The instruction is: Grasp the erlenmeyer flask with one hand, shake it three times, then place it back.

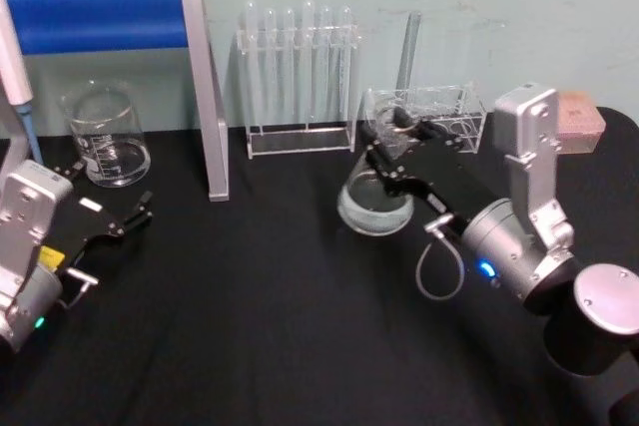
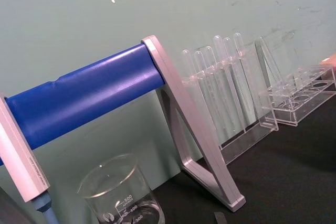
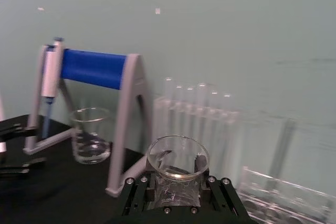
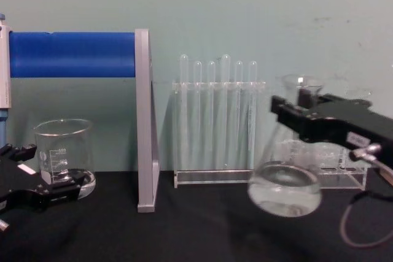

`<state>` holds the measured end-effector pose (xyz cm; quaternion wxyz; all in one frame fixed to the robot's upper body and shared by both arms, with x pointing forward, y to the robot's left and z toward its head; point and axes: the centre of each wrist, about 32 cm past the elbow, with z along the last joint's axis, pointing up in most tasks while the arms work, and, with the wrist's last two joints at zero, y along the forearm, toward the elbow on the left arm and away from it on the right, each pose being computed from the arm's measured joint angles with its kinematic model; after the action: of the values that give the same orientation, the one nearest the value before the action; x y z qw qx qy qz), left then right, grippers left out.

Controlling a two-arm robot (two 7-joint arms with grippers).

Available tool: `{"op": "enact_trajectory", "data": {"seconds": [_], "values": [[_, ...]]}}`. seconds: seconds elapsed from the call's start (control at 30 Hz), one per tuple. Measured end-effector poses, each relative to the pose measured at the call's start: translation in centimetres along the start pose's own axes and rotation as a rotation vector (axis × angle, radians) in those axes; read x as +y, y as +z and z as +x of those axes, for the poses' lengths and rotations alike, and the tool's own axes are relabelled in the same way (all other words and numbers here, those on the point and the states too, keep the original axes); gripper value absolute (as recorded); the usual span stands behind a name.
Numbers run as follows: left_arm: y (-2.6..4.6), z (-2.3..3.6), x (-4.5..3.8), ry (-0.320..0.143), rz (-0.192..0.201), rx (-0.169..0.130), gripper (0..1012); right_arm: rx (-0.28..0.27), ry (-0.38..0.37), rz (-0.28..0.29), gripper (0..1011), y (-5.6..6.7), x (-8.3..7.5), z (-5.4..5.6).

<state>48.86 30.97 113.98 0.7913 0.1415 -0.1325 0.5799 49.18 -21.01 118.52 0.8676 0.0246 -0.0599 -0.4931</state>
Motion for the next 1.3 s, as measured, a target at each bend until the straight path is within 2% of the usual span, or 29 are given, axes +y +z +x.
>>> {"op": "enact_trajectory", "data": {"seconds": [0.4,0.53,0.97,1.17,1.3], "values": [[0.0,0.0,0.0,0.0,0.0,0.0,1001,0.021,0.188,-0.006,450,-0.1,1.2,-3.5],[0.0,0.0,0.0,0.0,0.0,0.0,1001,0.025,0.235,-0.009,450,-0.2,1.4,-4.4],[0.0,0.0,0.0,0.0,0.0,0.0,1001,0.027,0.329,-0.016,450,-0.3,1.5,-5.9],[0.0,0.0,0.0,0.0,0.0,0.0,1001,0.028,0.337,-0.015,450,-0.2,1.5,-6.0],[0.0,0.0,0.0,0.0,0.0,0.0,1001,0.029,0.316,-0.013,450,-0.1,1.5,-5.6]]}}
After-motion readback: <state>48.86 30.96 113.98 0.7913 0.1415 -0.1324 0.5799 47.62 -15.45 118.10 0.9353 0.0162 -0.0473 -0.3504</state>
